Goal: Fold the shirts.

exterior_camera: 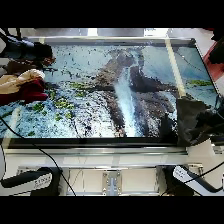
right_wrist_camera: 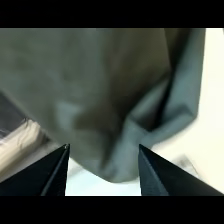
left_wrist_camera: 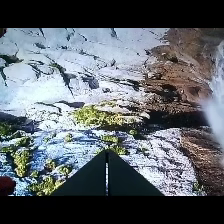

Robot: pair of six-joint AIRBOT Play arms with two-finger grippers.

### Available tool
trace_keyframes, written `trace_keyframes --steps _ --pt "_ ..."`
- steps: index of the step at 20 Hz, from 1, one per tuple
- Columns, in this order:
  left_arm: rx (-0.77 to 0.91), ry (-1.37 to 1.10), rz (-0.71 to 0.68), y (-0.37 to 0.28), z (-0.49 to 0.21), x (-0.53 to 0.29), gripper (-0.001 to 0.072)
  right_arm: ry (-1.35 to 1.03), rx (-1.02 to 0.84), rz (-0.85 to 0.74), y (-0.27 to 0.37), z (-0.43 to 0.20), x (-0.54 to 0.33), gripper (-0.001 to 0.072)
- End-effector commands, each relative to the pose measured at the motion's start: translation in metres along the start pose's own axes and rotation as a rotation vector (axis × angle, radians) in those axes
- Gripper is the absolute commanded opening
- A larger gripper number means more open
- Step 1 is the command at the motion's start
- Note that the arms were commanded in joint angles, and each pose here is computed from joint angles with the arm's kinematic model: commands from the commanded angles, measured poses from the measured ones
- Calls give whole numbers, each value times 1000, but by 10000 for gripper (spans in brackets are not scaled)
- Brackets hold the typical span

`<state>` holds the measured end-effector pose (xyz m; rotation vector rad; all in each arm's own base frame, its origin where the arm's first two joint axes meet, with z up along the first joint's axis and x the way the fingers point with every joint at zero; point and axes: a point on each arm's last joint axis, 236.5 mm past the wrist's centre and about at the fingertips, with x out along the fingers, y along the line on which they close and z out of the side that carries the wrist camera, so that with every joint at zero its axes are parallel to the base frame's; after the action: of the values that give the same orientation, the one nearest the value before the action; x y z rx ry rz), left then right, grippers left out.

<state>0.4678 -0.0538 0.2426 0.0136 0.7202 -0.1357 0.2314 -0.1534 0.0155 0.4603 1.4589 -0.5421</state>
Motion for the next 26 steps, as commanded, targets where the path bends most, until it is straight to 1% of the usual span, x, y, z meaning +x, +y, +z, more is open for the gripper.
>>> trace_keyframes --steps 1,2,3,4,5,7,10,13,15,18,26 --pt "-8 -16 -21 -5 4 -1 23 -513 -7 433 88 61 -127 491" --pt "-12 -17 -31 -7 4 -1 23 -686 -80 628 129 67 -182 486" --pt "-20 -19 -49 -12 5 -1 23 -794 -165 758 161 62 -220 483" --pt "-26 -19 -65 -15 5 -1 23 -817 -211 843 187 54 -236 475" --pt "-34 -20 -84 -20 5 -2 23 -781 -256 875 211 44 -232 476" --pt "-41 -17 -101 -24 5 -2 21 -624 -382 919 264 8 -197 476" --pt "-52 9 -130 -31 -1 -3 21 -408 -534 912 331 -47 -126 476" --pt "-73 68 -190 -46 -14 -5 20 -294 -625 853 366 -81 -67 476" --pt "-74 62 -194 -46 -13 -6 20 -247 -677 812 373 -95 -44 476" --pt "-74 63 -194 -46 -13 -6 20 -177 -684 814 374 -113 -40 477" --pt "-74 63 -194 -46 -13 -6 20 -177 -686 813 374 -114 -40 477"
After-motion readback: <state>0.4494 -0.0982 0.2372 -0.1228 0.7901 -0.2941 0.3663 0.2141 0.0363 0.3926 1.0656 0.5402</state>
